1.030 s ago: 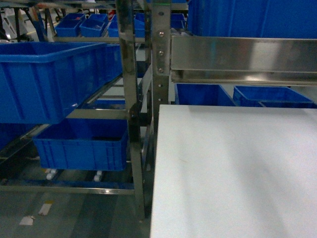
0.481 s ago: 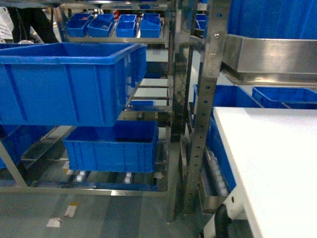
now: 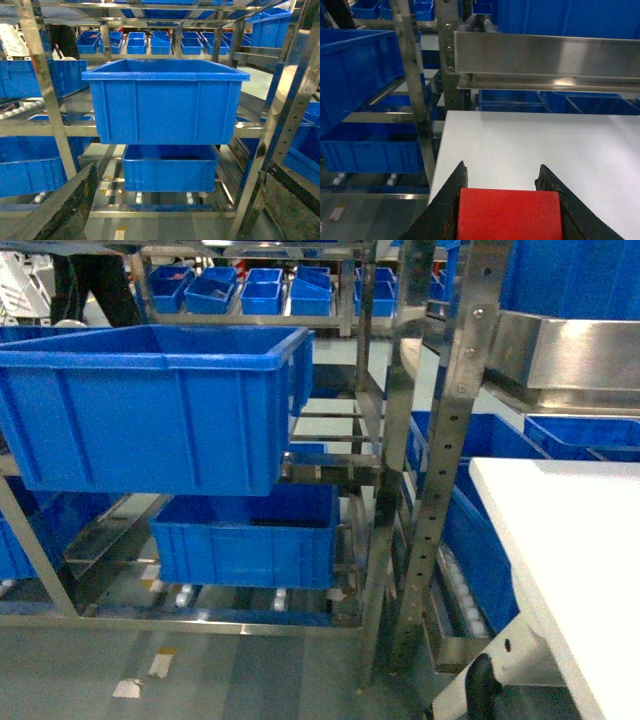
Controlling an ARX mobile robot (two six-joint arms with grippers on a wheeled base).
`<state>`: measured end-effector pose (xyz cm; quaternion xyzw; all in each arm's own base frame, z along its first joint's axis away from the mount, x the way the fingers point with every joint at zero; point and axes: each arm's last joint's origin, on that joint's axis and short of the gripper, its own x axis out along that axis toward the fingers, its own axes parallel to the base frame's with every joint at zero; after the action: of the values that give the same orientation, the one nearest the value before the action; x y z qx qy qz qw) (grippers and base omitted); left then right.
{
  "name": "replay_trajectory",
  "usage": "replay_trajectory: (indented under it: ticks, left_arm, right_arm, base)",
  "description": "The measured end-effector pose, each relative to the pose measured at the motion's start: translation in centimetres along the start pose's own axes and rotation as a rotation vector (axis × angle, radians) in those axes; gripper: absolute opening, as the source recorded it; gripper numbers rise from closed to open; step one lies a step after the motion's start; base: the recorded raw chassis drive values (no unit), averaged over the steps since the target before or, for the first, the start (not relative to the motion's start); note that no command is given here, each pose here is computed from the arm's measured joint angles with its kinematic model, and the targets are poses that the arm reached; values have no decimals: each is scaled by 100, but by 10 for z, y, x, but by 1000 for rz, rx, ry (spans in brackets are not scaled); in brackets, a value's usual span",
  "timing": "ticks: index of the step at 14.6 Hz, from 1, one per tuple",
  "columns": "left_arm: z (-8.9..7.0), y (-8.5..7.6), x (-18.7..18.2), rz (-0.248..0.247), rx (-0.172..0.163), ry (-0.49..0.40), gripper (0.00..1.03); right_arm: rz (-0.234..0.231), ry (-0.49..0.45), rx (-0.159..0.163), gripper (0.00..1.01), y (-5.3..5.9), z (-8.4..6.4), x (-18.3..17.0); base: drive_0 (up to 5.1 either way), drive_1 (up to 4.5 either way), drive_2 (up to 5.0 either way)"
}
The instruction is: Place magnetic block on left shelf second layer
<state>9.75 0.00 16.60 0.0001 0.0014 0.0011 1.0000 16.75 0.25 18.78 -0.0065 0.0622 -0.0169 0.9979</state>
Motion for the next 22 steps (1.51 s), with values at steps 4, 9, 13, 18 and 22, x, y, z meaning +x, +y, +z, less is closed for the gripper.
replay_trajectory:
  ticks: [4,9,13,18,22]
  left_arm:
    - [0,0,0,-3,0,-1,98]
    - [0,0,0,-2,0,-3,98]
    - [0,0,0,-2,0,-2,98]
    - [0,0,0,-1,0,-2,98]
    - [0,0,0,4,0,1,98]
  right_arm:
    - [0,1,0,34,0,0,0]
    - [-1,-2,0,34,0,0,0]
    - [0,2,0,34,0,0,0]
    - [0,2,0,34,0,0,0]
    - [8,-7,0,34,0,1,0]
  base:
    - [-511,234,234]
    - [-507,238,238]
    - [-500,245,245]
    - [-501,245,245]
    - [-253,119,119]
